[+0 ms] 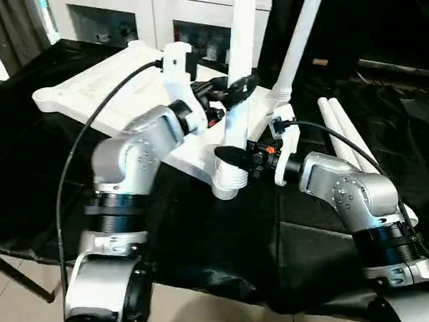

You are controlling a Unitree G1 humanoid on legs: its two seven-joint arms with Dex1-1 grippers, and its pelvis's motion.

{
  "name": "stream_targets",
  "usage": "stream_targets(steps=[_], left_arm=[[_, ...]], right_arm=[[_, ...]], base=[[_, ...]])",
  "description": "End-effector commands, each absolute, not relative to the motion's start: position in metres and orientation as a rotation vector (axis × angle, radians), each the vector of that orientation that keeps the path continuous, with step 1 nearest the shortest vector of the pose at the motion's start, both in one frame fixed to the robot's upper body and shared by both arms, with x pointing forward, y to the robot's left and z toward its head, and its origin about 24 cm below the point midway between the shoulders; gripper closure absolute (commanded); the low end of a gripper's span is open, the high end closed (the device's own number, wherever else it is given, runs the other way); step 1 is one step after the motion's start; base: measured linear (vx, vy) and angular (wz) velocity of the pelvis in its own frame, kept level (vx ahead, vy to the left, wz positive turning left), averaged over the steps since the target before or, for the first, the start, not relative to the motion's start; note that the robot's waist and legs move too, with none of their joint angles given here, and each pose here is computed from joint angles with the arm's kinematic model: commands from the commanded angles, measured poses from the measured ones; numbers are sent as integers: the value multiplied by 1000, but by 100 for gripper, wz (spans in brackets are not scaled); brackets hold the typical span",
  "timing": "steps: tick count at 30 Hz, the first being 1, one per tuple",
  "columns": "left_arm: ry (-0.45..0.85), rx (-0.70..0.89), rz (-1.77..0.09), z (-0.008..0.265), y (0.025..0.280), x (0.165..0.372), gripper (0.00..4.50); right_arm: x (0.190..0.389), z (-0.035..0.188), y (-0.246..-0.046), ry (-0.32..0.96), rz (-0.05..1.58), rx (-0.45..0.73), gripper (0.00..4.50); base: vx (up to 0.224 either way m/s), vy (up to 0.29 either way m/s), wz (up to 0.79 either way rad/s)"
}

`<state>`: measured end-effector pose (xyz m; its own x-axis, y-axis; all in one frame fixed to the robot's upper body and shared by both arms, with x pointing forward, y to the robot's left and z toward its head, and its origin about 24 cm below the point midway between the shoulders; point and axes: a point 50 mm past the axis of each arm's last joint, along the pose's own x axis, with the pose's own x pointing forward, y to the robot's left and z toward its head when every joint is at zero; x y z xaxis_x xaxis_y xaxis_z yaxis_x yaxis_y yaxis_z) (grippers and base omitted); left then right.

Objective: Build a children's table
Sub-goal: Pick table leg

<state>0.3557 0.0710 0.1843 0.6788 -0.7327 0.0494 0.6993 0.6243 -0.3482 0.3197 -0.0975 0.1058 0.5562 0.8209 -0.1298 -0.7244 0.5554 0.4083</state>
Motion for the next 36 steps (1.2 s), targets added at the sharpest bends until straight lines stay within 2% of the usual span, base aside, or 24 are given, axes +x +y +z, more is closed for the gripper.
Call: stream_targets(steps=[1, 3, 8, 16, 18, 19, 24, 29, 36], left_arm=[[108, -328, -793, 181, 70, 356, 156], [103, -318, -760, 181, 71, 358, 156], [91, -332, -741, 182, 72, 359, 219], [59, -370, -823, 186, 70, 356, 264], [55, -376, -854, 187, 69, 354, 265], [54, -376, -862, 187, 68, 353, 266], [72, -363, -991, 187, 66, 346, 266], [74, -346, -1133, 191, 66, 338, 266], [68, -354, -1172, 196, 70, 339, 266]], right_arm=[[324, 118, -99, 263, 923, 298, 257], [325, 118, -99, 260, 915, 295, 257], [325, 117, -99, 259, 910, 289, 257], [324, 118, -98, 260, 923, 259, 257], [324, 118, -98, 262, 923, 251, 257], [325, 118, -98, 264, 924, 253, 201], [323, 120, -104, 306, 974, 266, 154], [317, 125, -116, 376, 1093, 294, 145], [314, 125, -123, 399, 1136, 247, 145]], base=[[0, 0, 0], [0, 0, 0], [0, 0, 0], [0, 0, 0], [0, 0, 0], [0, 0, 0], [0, 0, 0], [0, 0, 0], [0, 0, 0]])
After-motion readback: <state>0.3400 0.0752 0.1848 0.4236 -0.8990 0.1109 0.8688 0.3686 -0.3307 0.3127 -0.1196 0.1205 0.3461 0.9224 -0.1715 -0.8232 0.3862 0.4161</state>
